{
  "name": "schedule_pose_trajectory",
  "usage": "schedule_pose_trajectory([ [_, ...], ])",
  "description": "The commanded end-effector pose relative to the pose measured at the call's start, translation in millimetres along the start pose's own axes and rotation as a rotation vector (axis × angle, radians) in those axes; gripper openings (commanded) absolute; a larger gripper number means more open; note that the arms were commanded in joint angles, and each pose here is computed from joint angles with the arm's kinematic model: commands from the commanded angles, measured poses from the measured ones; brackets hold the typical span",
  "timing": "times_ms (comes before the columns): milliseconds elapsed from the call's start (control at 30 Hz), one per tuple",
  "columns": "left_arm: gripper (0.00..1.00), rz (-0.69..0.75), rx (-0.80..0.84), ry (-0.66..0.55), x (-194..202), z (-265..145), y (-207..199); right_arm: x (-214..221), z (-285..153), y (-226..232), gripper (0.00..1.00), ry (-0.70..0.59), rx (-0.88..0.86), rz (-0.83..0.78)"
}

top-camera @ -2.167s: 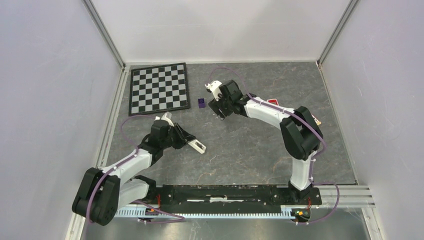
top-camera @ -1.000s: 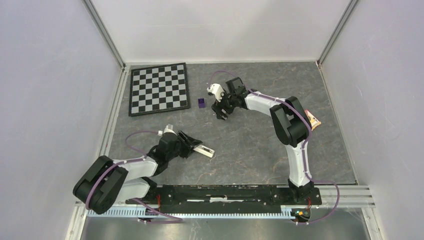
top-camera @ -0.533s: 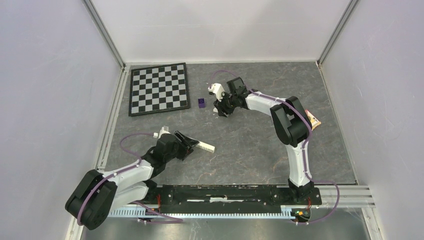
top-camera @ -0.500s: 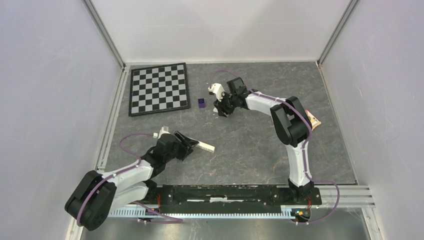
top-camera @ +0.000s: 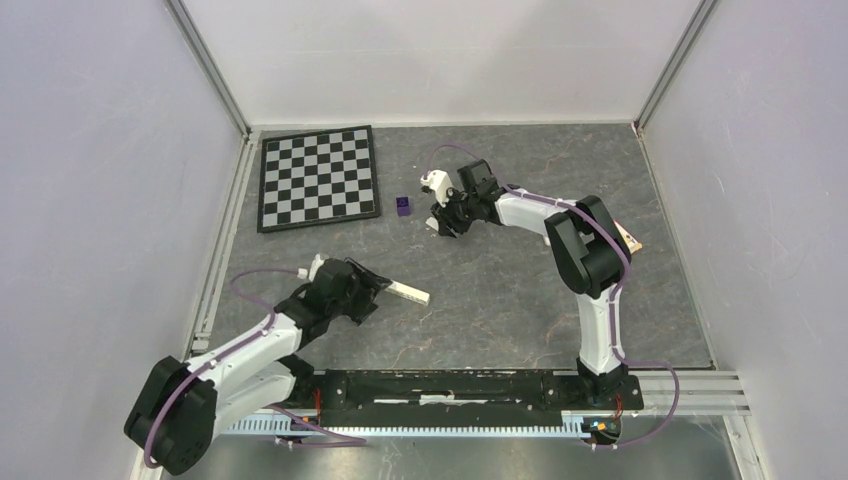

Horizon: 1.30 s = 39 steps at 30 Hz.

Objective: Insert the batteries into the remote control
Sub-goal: Place the remote control at the center of the board.

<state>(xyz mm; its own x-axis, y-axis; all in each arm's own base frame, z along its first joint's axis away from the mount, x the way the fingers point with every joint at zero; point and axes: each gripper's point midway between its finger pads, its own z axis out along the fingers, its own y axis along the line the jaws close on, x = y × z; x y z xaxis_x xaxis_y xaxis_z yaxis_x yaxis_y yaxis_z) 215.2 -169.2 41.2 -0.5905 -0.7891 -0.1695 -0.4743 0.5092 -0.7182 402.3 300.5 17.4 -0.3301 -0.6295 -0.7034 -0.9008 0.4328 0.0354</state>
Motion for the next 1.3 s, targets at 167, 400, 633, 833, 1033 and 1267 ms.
schedule_pose_trajectory([
  [167, 0.67, -0.110, -0.285, -0.148, -40.2, -8.7, -8.8, 75.2, -7.2, 27.7, 0.35, 0.225, -0.012, 0.169],
  [400, 0.65, -0.108, -0.418, -0.163, -49.4, 2.0, -17.3, 86.2, -8.5, 35.1, 0.33, 0.246, -0.022, 0.196],
  [633, 0.59, -0.098, -0.470, -0.159, -49.3, 14.3, -14.7, 82.4, -8.4, 32.0, 0.31, 0.238, -0.012, 0.192],
  [833, 0.49, -0.102, -0.475, -0.113, -38.3, 22.5, -2.0, 83.6, -8.8, 31.6, 0.30, 0.242, -0.006, 0.194],
  [1033, 0.34, -0.102, -0.340, -0.092, -30.8, 25.6, 0.4, 81.7, -7.4, 33.3, 0.28, 0.235, -0.017, 0.206],
  [1267, 0.33, -0.089, -0.034, -0.068, -15.4, 33.6, 10.3, 73.0, -8.4, 34.3, 0.28, 0.213, -0.027, 0.221],
])
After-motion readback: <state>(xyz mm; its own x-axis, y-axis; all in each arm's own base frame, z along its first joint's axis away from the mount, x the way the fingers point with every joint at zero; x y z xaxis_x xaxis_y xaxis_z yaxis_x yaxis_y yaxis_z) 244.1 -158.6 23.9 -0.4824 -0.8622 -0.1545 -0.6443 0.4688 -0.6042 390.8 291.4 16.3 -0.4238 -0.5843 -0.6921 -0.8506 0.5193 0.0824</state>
